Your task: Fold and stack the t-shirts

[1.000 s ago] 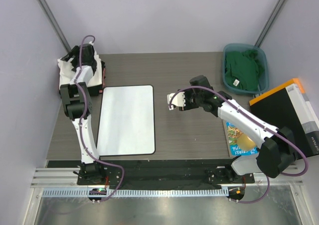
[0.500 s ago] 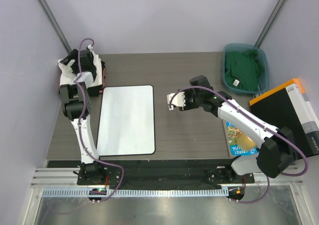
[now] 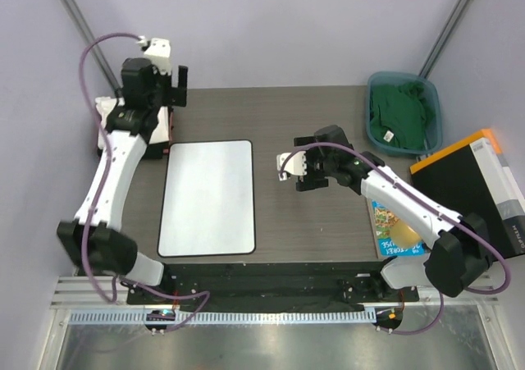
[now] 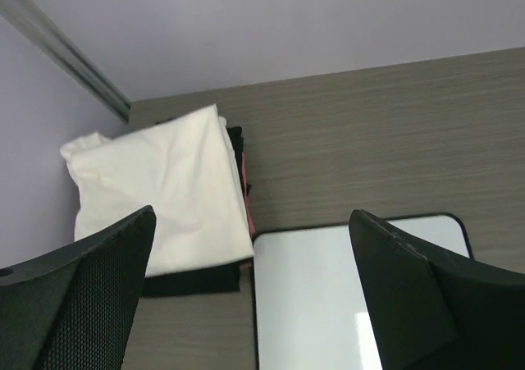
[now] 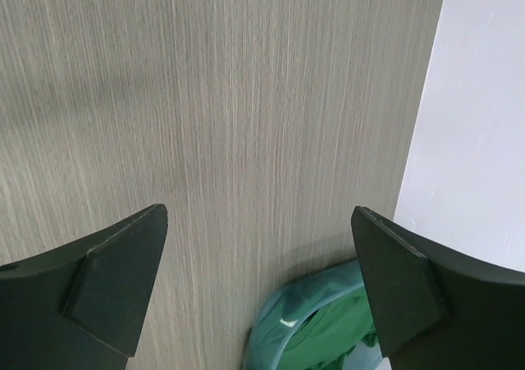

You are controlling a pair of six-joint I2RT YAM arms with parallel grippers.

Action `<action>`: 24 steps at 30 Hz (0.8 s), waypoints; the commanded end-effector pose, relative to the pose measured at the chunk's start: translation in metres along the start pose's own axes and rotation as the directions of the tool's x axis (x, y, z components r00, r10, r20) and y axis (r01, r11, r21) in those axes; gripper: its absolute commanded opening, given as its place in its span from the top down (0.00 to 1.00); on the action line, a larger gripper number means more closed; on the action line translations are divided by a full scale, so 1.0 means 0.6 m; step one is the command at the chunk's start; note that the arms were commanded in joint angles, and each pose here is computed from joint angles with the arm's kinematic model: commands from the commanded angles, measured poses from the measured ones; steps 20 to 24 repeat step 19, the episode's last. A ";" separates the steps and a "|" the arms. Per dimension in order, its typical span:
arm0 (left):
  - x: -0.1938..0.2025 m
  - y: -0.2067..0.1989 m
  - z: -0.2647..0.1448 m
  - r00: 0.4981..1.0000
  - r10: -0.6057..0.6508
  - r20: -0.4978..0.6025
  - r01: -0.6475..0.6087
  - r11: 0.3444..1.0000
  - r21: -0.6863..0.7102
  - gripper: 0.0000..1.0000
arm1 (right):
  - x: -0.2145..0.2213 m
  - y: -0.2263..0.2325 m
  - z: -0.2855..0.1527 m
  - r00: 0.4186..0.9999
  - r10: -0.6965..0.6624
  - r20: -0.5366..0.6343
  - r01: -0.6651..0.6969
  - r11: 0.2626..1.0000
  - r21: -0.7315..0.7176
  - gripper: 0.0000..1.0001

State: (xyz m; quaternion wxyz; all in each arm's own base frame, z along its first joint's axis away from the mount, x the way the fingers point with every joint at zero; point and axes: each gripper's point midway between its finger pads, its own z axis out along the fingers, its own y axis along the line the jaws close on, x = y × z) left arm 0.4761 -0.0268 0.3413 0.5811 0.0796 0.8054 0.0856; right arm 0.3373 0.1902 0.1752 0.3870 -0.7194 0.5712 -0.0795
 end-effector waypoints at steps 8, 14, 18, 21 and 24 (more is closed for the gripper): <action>0.136 0.022 -0.156 0.966 -0.184 -0.182 0.173 0.982 -0.075 0.00 | 0.007 0.039 -0.047 0.992 0.124 0.027 -0.125 0.991 0.037 0.00; 0.146 0.018 -0.157 0.957 -0.212 -0.199 0.200 0.977 -0.081 0.00 | 0.009 0.039 -0.051 0.994 0.108 0.023 -0.109 0.993 0.043 0.00; 0.148 0.013 -0.149 0.945 -0.246 -0.214 0.233 0.969 -0.087 0.00 | 0.011 0.036 -0.053 0.995 0.095 0.016 -0.096 0.994 0.049 0.00; 0.151 0.012 -0.148 0.940 -0.261 -0.222 0.246 0.965 -0.092 0.00 | 0.010 0.035 -0.053 0.995 0.095 0.019 -0.095 0.994 0.049 0.00; 0.151 0.012 -0.148 0.940 -0.261 -0.222 0.246 0.965 -0.092 0.00 | 0.010 0.035 -0.053 0.995 0.095 0.019 -0.095 0.994 0.049 0.00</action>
